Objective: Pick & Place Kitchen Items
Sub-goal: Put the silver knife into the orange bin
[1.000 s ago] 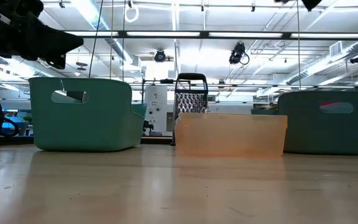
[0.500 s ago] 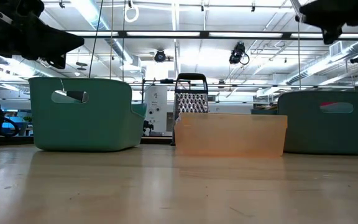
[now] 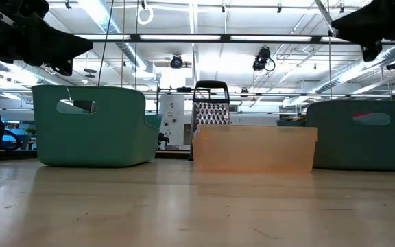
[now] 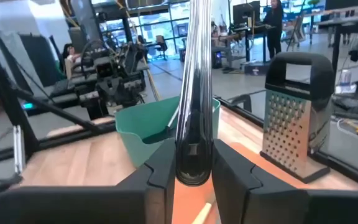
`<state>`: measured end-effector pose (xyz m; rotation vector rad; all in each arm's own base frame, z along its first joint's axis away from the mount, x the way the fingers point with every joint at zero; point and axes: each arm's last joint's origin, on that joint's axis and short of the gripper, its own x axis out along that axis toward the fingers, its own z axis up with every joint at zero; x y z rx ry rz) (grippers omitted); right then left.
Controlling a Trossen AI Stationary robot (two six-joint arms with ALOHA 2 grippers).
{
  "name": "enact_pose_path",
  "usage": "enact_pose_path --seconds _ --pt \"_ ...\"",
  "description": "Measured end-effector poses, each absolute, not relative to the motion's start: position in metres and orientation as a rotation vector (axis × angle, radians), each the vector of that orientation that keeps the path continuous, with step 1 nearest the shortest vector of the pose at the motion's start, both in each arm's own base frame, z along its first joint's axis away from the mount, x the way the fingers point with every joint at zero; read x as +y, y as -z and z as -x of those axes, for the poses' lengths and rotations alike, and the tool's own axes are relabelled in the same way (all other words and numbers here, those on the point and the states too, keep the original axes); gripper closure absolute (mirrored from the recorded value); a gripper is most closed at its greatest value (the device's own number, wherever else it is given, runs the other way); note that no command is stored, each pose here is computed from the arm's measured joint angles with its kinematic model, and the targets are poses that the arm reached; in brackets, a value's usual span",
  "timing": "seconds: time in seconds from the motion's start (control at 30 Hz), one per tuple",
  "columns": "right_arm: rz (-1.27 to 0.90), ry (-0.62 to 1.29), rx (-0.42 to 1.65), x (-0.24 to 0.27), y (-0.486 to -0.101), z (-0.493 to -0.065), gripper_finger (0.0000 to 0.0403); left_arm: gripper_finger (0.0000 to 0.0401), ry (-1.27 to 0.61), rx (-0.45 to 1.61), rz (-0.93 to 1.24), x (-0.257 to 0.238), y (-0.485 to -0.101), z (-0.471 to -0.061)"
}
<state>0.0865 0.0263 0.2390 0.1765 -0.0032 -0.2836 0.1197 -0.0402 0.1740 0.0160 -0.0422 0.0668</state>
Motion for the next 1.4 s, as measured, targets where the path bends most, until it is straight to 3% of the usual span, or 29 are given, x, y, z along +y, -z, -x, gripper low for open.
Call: enact_pose_path --seconds 0.23,0.57,0.77,1.03,1.4 --pt "-0.254 0.292 0.134 0.037 -0.258 -0.117 0.0324 0.0386 -0.071 -0.043 -0.017 -0.04 -0.174 -0.12" --pt "-0.443 0.474 0.802 0.026 -0.27 -0.196 0.0324 0.0392 -0.071 -0.052 -0.011 -0.04 -0.175 -0.12" --pt "-0.527 0.527 1.054 0.0 -0.275 -0.233 0.0324 0.0388 -0.071 -0.052 -0.011 -0.04 -0.175 -0.12" --pt "-0.628 0.538 1.162 -0.031 -0.237 -0.282 0.0324 0.0392 -0.071 -0.052 -0.011 -0.04 -0.175 -0.12" --pt "-0.737 0.57 1.306 -0.041 -0.181 -0.31 0.0324 0.0389 -0.071 -0.051 -0.009 -0.04 -0.175 -0.12"
